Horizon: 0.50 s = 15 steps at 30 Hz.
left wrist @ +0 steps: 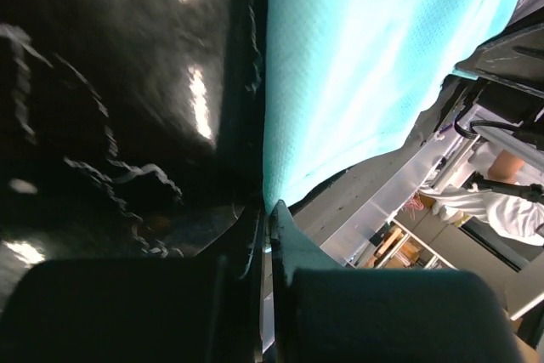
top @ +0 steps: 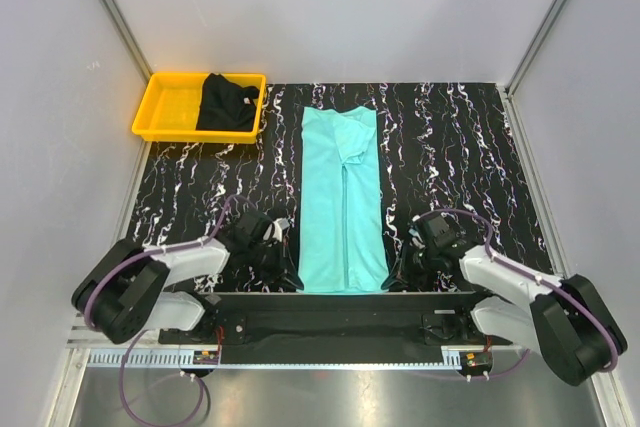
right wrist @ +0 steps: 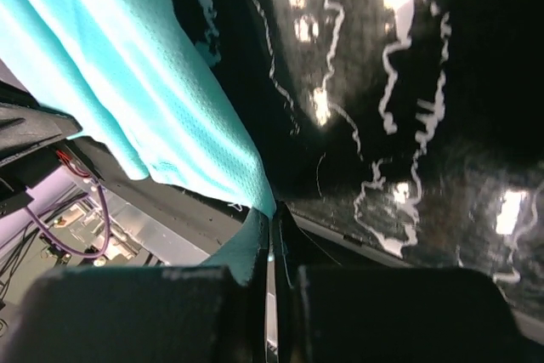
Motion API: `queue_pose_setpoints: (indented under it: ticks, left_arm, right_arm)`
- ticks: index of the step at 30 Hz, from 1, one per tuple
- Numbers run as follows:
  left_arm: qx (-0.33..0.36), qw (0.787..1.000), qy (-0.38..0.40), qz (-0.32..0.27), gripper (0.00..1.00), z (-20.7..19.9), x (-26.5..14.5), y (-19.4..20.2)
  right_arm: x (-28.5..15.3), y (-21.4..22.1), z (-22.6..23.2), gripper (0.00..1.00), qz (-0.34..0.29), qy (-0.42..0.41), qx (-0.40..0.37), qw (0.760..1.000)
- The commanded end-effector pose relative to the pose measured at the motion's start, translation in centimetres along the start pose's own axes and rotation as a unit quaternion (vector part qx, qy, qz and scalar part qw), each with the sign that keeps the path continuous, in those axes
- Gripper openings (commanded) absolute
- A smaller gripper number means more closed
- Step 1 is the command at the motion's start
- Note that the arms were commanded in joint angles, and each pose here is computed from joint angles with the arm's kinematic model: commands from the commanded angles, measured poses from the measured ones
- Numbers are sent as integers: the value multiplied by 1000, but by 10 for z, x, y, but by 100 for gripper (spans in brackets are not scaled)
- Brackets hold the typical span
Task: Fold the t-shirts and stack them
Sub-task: Fold the tshirt
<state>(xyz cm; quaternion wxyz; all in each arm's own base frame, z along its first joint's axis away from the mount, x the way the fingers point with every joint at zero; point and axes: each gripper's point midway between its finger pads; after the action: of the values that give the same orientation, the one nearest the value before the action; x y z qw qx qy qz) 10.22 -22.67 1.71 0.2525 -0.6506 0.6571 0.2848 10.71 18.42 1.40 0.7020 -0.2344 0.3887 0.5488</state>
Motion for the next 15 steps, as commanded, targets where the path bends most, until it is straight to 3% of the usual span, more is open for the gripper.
queue_pose_setpoints:
  ticks: [1, 5, 7, 10, 12, 13, 15]
  left_arm:
    - [-12, 999, -13, -29, 0, -5, -1, -1]
    - [6, 997, 8, -74, 0, -43, -20, -24]
    - [8, 996, -5, -87, 0, -52, -31, -39]
    - [16, 991, 26, -128, 0, -93, -57, -93]
    - [-7, 990, 14, -139, 0, -86, -62, -127]
    - [17, 987, 31, -156, 0, -107, -74, -150]
    - [-1, 990, 26, -141, 0, -101, -67, -179]
  right_arm:
    - [-12, 4, 7, 0, -1, -3, -7, 1000]
    - [-48, -22, 49, 0, -59, -9, -38, 997]
    - [-50, -37, 58, 0, -52, 7, -46, 998]
    - [-55, -75, 83, 0, -56, 7, -61, 997]
    - [-65, -108, 101, 0, -71, -12, -67, 995]
    - [-57, -120, 97, 0, -56, -2, -54, 997]
    - [-66, -153, 114, 0, -75, -12, -71, 995]
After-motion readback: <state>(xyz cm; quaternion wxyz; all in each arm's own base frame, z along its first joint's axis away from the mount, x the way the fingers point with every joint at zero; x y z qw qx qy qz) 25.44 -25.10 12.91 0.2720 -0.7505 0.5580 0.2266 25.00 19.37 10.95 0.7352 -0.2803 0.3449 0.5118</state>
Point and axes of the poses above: each gripper's point midway between its finger pads, its own x axis out along the fingers, its own z axis along the line the jaws close on, y = z × x, and after that the axes turned 3 degrees about x, right-handed
